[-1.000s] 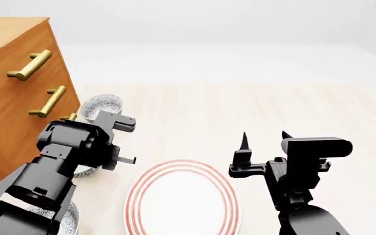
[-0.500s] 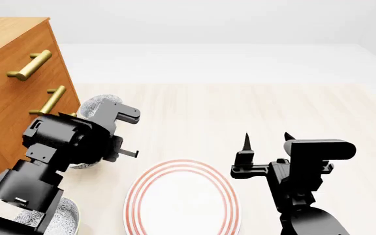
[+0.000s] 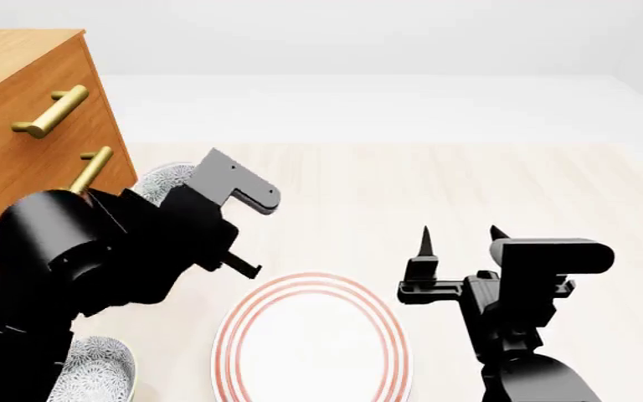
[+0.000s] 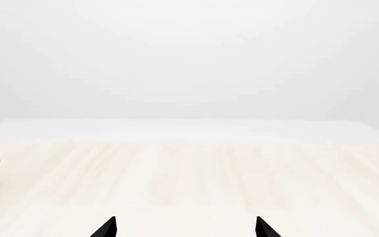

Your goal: Put the bowl in the middle on the plate.

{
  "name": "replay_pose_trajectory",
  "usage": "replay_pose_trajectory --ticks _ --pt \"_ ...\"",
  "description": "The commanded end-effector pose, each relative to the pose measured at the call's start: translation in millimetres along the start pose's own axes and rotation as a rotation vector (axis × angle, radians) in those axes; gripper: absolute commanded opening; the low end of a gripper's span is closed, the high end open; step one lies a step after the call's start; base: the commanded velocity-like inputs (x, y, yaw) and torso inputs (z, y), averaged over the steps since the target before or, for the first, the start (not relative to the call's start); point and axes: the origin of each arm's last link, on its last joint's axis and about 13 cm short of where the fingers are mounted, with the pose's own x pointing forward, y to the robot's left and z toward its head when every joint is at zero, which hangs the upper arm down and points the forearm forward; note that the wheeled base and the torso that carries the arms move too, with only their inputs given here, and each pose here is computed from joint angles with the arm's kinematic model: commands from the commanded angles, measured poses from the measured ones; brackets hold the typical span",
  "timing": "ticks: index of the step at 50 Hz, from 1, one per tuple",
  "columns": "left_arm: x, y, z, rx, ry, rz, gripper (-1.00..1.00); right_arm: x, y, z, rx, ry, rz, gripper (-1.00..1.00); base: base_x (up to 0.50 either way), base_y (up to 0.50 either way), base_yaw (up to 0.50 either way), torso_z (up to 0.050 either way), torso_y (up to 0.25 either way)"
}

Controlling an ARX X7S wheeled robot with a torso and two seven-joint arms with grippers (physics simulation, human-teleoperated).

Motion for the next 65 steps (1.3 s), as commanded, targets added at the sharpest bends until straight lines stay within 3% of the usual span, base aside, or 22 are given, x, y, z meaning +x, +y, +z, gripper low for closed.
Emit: replay_pose_trajectory --ticks 1,11,22,35,45,65 --pt "-52 -32.4 -17 0.307 -0.191 -0.052 -1.00 1 -1.1 1 0.002 -0.003 -0.007 1.00 0.00 0.00 0.00 0.000 0.000" --pt "-85 -64.3 -37 0.538 -0.302 -0.165 -1.00 0 -2.4 4 0.003 -0.010 -0.013 1.00 0.00 0.00 0.00 0.000 0.000" --pt "-92 -82.6 -50 0.634 -0.328 -0.251 -1.00 0 -2.9 3 0.003 -0.010 -0.016 1.00 0.00 0.00 0.00 0.000 0.001" --pt "-91 -93.7 -54 0.680 -0.395 -0.304 -1.00 -1 -1.9 4 0.002 -0.009 -0.014 1.00 0.00 0.00 0.00 0.000 0.000" --pt "-85 -95.8 -49 0.669 -0.418 -0.319 -1.00 0 -2.0 3 0.004 -0.007 -0.014 1.00 0.00 0.00 0.00 0.000 0.001" --pt "-54 -104.4 -44 0.668 -0.336 -0.333 -1.00 -1 -2.7 1 0.010 -0.006 -0.014 1.00 0.00 0.00 0.00 0.000 0.000"
